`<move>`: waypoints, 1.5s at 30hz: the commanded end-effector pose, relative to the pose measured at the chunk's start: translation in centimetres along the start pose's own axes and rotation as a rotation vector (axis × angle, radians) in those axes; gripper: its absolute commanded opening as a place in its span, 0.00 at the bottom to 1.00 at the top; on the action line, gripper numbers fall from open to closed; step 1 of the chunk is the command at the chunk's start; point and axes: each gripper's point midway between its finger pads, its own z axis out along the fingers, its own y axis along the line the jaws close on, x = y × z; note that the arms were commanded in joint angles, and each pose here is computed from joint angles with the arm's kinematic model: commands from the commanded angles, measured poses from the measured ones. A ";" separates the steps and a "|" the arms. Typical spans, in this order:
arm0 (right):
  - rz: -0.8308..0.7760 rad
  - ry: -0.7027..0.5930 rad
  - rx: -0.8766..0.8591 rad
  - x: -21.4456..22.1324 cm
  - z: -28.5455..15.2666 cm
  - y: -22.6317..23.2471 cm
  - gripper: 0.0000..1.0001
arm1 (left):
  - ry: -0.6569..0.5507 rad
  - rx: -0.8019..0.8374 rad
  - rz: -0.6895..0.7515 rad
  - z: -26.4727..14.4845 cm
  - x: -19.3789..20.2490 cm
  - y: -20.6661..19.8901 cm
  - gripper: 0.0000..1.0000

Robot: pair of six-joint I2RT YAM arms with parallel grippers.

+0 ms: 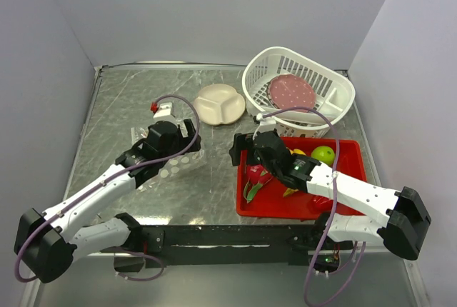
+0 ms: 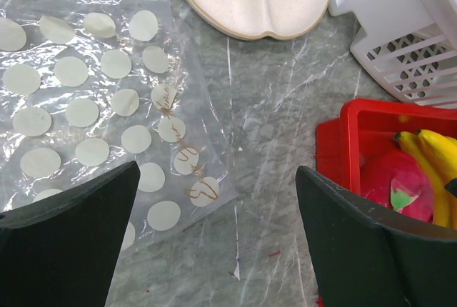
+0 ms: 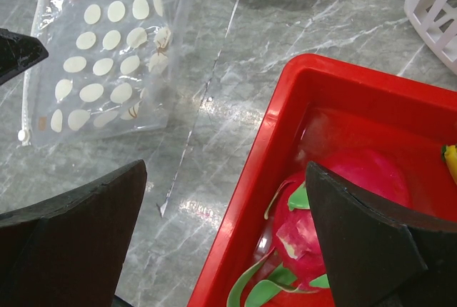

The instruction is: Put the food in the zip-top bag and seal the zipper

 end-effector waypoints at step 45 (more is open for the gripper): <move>0.033 -0.054 -0.069 -1.9 -1.0 1.1 1.00 | -0.117 -0.468 -0.621 4.8 0.9 22.6 0.54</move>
